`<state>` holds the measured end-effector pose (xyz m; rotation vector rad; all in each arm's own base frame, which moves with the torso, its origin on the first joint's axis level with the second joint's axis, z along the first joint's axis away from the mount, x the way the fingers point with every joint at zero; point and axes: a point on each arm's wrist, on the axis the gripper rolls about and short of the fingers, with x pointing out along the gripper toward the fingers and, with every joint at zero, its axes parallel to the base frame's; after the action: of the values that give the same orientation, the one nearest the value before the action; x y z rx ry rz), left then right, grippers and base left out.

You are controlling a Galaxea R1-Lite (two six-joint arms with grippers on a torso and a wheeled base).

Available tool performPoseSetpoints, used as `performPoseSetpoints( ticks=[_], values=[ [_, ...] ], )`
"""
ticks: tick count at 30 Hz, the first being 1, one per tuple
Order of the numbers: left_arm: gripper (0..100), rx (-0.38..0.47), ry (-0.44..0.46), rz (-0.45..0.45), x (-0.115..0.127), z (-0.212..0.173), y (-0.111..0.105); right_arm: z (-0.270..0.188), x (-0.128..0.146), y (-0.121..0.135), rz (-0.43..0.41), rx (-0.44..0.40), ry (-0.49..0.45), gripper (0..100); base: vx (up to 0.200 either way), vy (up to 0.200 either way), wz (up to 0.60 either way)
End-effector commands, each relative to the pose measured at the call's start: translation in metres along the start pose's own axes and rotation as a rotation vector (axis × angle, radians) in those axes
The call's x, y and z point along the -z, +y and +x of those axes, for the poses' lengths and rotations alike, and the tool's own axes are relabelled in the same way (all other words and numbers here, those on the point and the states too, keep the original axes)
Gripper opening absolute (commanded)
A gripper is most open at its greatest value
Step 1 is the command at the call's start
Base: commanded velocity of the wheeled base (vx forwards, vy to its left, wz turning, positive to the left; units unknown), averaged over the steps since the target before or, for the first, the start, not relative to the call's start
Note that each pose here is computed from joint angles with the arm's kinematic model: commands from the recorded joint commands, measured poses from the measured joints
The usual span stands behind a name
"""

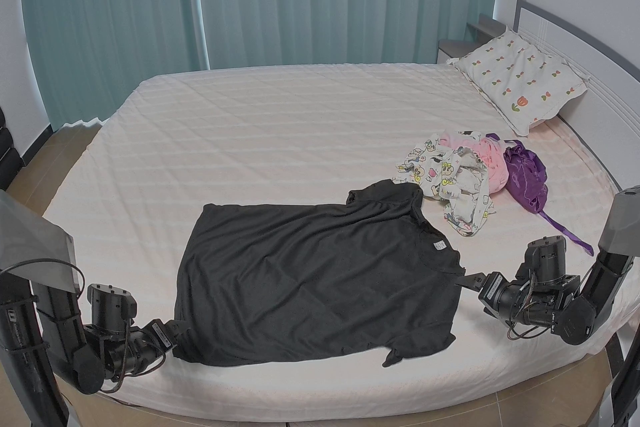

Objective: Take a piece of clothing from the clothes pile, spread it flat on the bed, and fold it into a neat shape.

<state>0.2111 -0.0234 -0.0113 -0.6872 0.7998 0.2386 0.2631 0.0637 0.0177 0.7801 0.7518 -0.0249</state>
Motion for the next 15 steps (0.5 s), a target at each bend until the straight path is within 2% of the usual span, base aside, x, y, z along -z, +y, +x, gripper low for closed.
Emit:
performPoseSetpoints(
  ticks=[1,4,6,9,15],
  values=[
    [100,-0.076,0.068,0.027,0.021,0.018,0.012,0.002,0.007,-0.008,0.004,0.036,0.025,100,0.000,0.000,0.00],
    [100,-0.075,0.053,0.036,0.023,0.024,0.012,0.004,0.008,-0.009,0.003,0.041,0.028,100,0.000,0.000,0.00],
    [100,-0.092,-0.012,0.076,0.027,0.033,0.011,0.006,0.011,-0.009,0.029,0.046,0.037,100,0.000,0.000,0.00],
    [100,-0.109,-0.027,0.103,0.029,0.040,0.011,0.006,0.012,-0.006,0.040,0.026,0.031,100,0.000,0.000,0.00],
    [100,-0.074,-0.055,0.110,0.027,0.050,0.003,0.008,0.016,-0.007,0.033,0.006,0.025,100,0.000,0.000,0.00]
  ],
)
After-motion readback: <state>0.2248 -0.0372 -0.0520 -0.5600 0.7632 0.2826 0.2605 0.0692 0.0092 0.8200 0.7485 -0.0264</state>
